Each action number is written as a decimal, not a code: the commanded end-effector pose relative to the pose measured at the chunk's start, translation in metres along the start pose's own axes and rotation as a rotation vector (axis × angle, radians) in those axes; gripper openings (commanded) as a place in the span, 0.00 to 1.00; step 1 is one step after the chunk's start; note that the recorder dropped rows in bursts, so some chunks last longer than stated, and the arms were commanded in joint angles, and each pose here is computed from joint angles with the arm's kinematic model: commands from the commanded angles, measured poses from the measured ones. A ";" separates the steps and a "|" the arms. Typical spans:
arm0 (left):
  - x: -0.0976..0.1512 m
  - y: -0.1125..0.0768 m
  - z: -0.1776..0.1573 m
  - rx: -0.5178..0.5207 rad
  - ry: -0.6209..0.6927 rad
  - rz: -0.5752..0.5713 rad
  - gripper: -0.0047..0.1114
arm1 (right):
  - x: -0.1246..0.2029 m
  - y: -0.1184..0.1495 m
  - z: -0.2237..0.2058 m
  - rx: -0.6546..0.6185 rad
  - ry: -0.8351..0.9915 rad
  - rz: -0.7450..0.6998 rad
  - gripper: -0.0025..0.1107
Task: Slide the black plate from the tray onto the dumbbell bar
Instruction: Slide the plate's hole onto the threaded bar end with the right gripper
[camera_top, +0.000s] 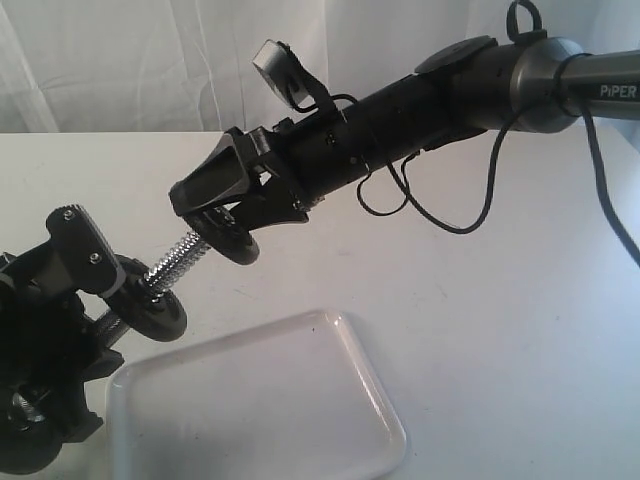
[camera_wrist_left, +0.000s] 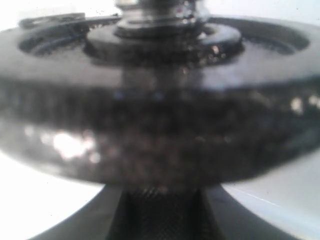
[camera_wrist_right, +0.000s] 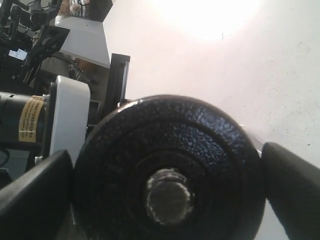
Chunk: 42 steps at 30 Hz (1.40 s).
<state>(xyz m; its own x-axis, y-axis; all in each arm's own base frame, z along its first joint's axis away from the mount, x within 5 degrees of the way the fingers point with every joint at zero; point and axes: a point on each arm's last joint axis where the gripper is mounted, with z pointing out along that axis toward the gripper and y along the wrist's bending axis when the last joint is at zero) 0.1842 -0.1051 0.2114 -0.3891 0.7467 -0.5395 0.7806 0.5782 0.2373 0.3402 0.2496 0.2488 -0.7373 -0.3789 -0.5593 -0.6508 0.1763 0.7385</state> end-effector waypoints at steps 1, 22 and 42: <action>-0.037 0.022 -0.022 -0.238 -0.349 0.011 0.04 | -0.007 0.015 0.003 -0.054 -0.041 -0.039 0.03; -0.041 0.025 -0.024 -0.265 -0.388 0.003 0.04 | -0.007 0.015 0.003 -0.055 -0.044 -0.065 0.80; -0.042 0.026 -0.025 -0.280 -0.409 0.001 0.04 | -0.013 0.020 0.003 -0.101 -0.115 -0.063 0.81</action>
<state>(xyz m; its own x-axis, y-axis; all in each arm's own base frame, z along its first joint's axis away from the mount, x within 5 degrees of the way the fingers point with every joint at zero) 0.1857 -0.1056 0.2132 -0.3864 0.7337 -0.5590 0.7691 0.5908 0.2438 0.3386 0.2581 0.2490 -0.6966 -0.3633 -0.6188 -0.6967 0.1363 0.7043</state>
